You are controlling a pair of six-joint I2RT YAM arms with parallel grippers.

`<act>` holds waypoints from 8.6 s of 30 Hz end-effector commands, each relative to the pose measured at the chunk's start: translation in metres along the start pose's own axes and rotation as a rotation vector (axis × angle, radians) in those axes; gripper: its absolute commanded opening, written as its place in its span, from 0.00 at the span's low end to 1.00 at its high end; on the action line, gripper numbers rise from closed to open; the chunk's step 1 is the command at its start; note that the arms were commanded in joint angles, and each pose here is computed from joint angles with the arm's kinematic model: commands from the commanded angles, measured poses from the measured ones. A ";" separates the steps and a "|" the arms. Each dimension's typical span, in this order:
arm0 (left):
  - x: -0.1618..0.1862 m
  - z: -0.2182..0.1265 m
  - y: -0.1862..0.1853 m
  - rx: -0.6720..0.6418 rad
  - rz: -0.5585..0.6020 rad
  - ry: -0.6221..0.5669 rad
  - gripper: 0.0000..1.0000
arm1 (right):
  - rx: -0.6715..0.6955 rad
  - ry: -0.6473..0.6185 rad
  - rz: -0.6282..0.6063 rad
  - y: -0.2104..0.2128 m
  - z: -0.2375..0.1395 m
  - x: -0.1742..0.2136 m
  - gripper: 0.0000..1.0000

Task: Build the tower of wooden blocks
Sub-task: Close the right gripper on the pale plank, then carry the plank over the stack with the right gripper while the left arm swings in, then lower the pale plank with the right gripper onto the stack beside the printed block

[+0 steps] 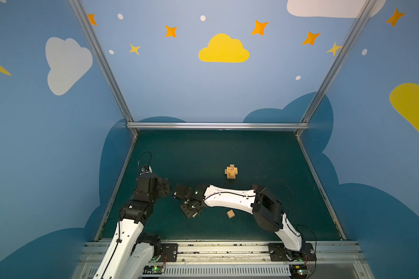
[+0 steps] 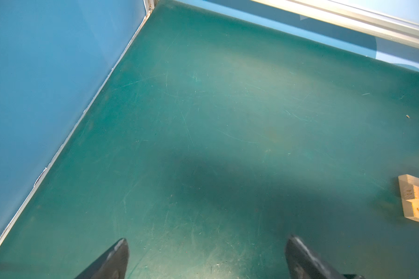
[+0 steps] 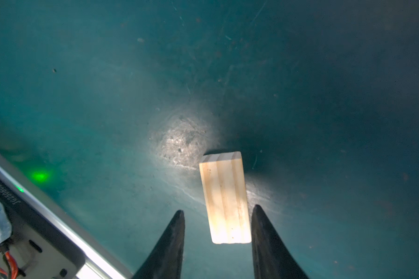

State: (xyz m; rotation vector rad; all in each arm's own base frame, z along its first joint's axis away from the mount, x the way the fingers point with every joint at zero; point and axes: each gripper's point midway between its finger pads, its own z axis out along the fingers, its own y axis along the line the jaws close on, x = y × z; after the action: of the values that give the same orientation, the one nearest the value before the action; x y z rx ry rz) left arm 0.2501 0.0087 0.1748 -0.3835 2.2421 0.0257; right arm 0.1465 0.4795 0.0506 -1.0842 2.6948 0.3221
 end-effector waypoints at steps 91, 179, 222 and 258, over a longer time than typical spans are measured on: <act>-0.011 -0.009 -0.004 0.030 0.025 -0.066 1.00 | 0.162 -0.231 0.117 -0.079 -0.080 -0.008 0.00; 0.059 0.036 -0.276 0.586 0.333 0.242 0.99 | 0.227 -0.180 0.629 -0.298 -0.086 -0.034 0.00; 0.056 0.037 -0.273 0.564 0.340 0.226 0.99 | 0.239 -0.130 0.645 -0.310 -0.073 -0.039 0.00; 0.053 0.037 -0.271 0.558 0.338 0.215 0.99 | 0.246 -0.104 0.664 -0.314 -0.070 -0.039 0.26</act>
State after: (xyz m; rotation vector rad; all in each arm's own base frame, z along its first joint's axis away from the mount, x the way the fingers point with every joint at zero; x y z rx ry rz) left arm 0.3216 -0.2614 0.1306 0.3081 2.3987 -0.4802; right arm 0.3830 0.2654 0.0879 -0.1013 2.8126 0.1421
